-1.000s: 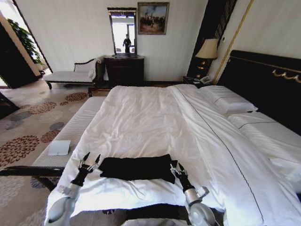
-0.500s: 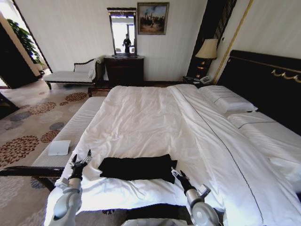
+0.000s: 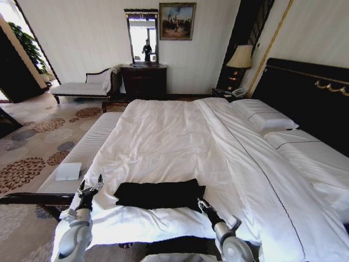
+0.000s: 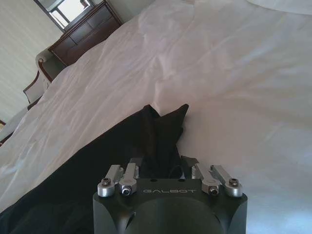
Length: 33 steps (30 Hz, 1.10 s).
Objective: Fold the clothes on the bed.
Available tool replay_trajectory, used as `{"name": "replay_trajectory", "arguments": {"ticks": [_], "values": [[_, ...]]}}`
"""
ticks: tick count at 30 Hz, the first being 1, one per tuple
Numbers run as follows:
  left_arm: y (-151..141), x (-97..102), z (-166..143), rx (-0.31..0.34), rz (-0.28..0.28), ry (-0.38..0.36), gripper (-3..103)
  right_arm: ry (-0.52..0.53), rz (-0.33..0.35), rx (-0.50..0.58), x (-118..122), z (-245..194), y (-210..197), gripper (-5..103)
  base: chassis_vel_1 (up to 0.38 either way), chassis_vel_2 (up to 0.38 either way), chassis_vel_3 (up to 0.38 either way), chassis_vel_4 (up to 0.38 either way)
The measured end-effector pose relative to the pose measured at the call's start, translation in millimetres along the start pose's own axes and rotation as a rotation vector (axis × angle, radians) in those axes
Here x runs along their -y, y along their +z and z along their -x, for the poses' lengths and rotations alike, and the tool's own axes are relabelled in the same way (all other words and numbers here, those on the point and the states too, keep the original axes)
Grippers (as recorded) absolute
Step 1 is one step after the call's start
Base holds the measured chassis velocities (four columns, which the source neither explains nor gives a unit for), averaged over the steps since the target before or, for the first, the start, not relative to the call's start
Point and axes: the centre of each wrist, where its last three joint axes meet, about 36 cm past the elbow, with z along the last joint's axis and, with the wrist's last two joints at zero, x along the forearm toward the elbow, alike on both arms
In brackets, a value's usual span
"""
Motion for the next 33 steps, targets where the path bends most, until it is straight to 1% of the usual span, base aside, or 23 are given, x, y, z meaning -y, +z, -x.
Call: {"name": "replay_trajectory", "arguments": {"ticks": [1, 2, 5, 6, 7, 9, 11, 12, 17, 24, 27, 30, 33], "values": [[2, -0.5, 0, -0.001, 0.005, -0.002, 100, -0.006, -0.002, 0.002, 0, -2, 1, 41, 0.000, 0.000, 0.000, 0.000], [2, -0.5, 0, -0.001, 0.005, -0.002, 100, -0.006, -0.002, 0.002, 0, -2, 1, 41, 0.000, 0.000, 0.000, 0.000], [4, -2.0, -2, -0.003, 0.010, -0.007, 100, -0.026, -0.008, 0.004, -1, -8, 0, 25, 0.000, 0.000, 0.000, 0.000], [4, -2.3, -2, -0.004, 0.010, -0.008, 100, -0.031, -0.012, 0.003, -1, -10, 0, 25, 0.000, 0.000, 0.000, 0.000], [4, -2.9, -3, -0.003, 0.012, -0.010, 100, -0.035, -0.018, 0.002, -1, -12, -1, 14, 0.000, 0.000, 0.000, 0.000], [4, -3.6, -4, -0.002, 0.012, -0.011, 100, -0.036, -0.027, 0.001, 0, -14, -2, 14, 0.000, 0.000, 0.000, 0.000], [4, -4.3, -5, 0.000, 0.013, -0.014, 100, -0.037, -0.045, 0.000, 3, -17, -4, 4, 0.000, 0.000, 0.000, 0.000], [4, -4.8, -5, 0.000, 0.014, -0.015, 100, -0.037, -0.055, -0.001, 4, -18, -5, 2, 0.000, 0.000, 0.000, 0.000], [4, -7.3, -7, 0.004, 0.016, -0.021, 100, -0.038, -0.089, -0.005, 8, -26, -12, 0, 0.000, 0.000, 0.000, 0.000], [6, -10.3, -10, 0.000, 0.021, -0.028, 100, -0.050, -0.112, 0.004, 10, -29, -11, 0, 0.000, 0.000, 0.000, 0.000], [5, -12.4, -10, 0.000, 0.027, -0.029, 100, -0.025, -0.128, 0.007, 16, -29, -13, 0, 0.000, 0.000, 0.000, 0.000], [5, -13.8, -11, 0.001, 0.031, -0.031, 100, -0.012, -0.125, 0.006, 15, -30, -12, 0, 0.000, 0.000, 0.000, 0.000], [5, -14.0, -12, 0.000, 0.032, -0.031, 100, -0.021, -0.110, 0.006, 9, -29, -8, 0, 0.000, 0.000, 0.000, 0.000]]}}
